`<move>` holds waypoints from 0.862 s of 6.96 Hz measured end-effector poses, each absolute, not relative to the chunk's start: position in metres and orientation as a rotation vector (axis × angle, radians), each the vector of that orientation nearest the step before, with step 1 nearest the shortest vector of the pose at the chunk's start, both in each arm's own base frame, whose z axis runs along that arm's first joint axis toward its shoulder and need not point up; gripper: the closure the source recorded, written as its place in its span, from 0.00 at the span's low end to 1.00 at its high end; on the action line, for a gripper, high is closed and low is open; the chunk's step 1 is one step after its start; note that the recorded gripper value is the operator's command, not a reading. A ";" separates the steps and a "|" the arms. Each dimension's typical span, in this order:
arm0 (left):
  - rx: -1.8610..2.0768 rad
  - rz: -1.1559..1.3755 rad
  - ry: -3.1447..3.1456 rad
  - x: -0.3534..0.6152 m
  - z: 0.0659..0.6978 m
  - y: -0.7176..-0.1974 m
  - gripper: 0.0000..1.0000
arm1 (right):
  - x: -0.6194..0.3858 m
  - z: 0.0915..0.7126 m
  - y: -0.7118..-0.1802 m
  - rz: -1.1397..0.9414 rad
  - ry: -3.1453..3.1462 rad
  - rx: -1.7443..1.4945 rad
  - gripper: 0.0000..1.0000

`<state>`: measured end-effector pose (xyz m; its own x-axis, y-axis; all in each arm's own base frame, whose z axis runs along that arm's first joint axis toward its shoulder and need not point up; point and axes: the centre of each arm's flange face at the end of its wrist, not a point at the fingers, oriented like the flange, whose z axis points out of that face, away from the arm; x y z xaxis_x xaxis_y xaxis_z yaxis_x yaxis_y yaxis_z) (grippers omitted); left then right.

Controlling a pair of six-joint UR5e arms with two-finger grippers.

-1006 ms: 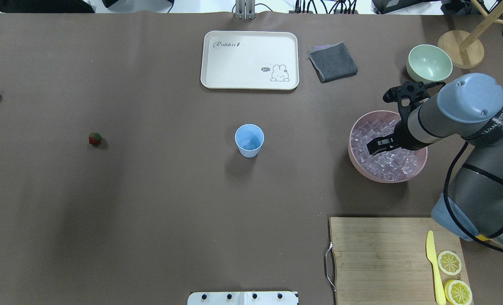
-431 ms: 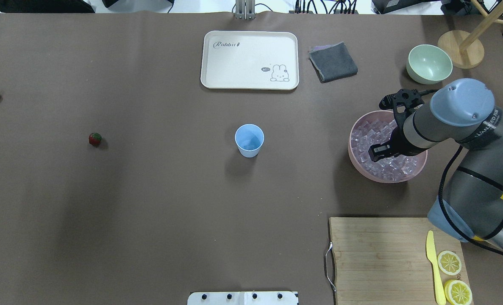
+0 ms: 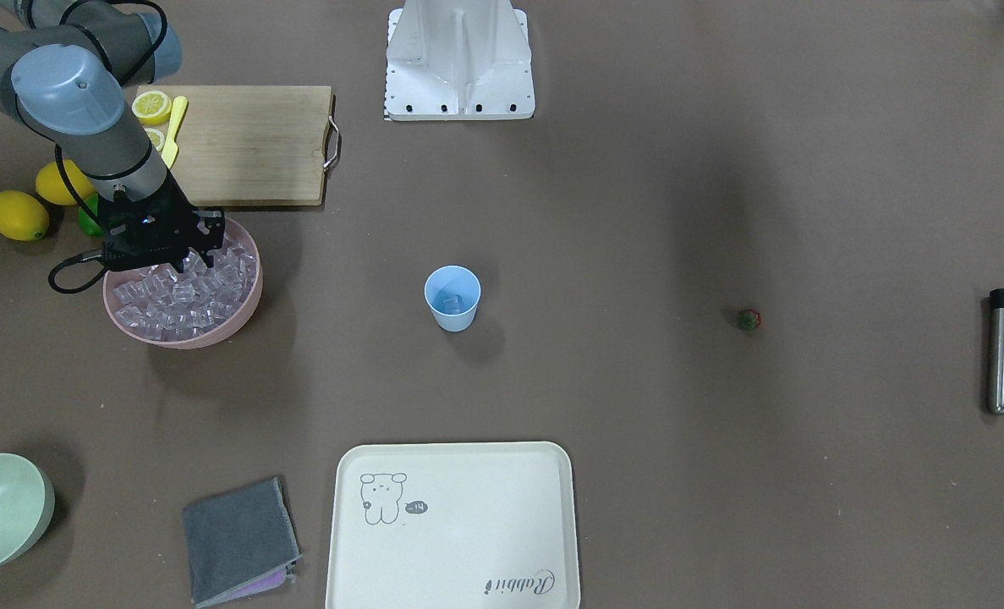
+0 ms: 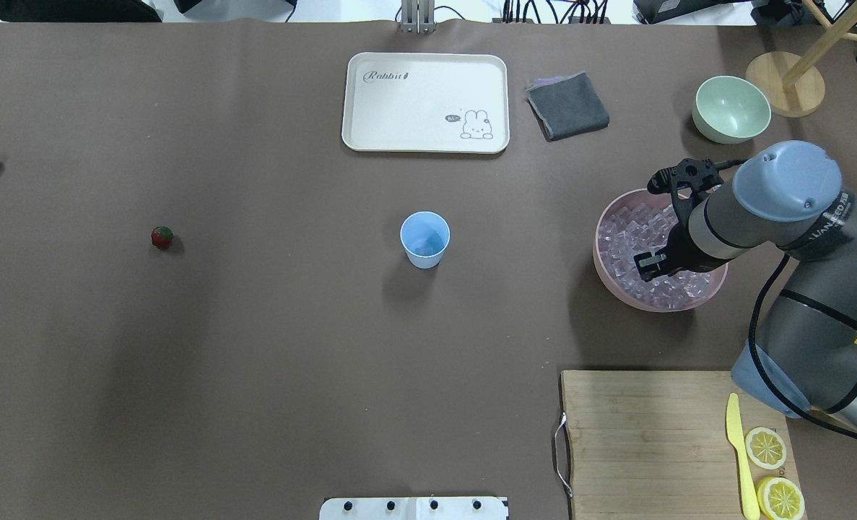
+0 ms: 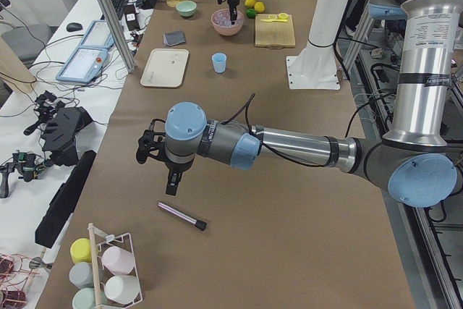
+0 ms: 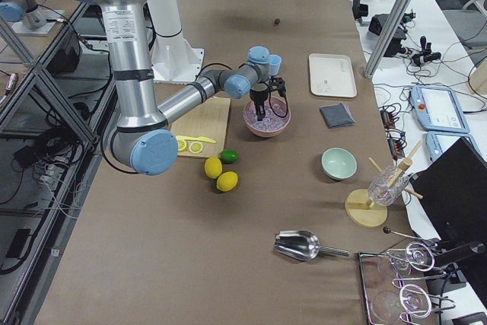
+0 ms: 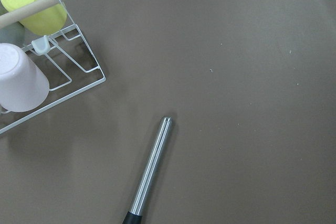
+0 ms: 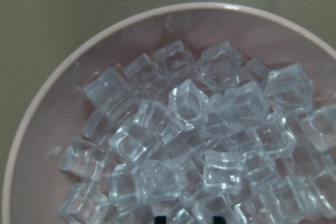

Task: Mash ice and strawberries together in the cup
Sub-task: 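Return the right gripper to the pink bowl and grasp more ice, then carry the ice to the light-blue cup and release it inside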

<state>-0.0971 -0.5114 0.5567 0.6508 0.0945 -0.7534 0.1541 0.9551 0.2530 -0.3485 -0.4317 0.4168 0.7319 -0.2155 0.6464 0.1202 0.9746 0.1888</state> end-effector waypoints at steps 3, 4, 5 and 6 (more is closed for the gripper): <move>0.313 -0.033 0.865 -0.097 0.554 -0.509 0.02 | -0.350 0.419 -0.430 -0.189 -0.723 0.131 0.90; 0.315 -0.032 0.865 -0.097 0.553 -0.509 0.02 | -0.348 0.411 -0.431 -0.188 -0.734 0.135 0.90; 0.316 -0.032 0.865 -0.097 0.553 -0.508 0.02 | -0.340 0.400 -0.439 -0.175 -0.749 0.124 0.90; 0.315 -0.033 0.865 -0.097 0.553 -0.508 0.02 | -0.336 0.375 -0.452 -0.157 -0.764 0.109 0.92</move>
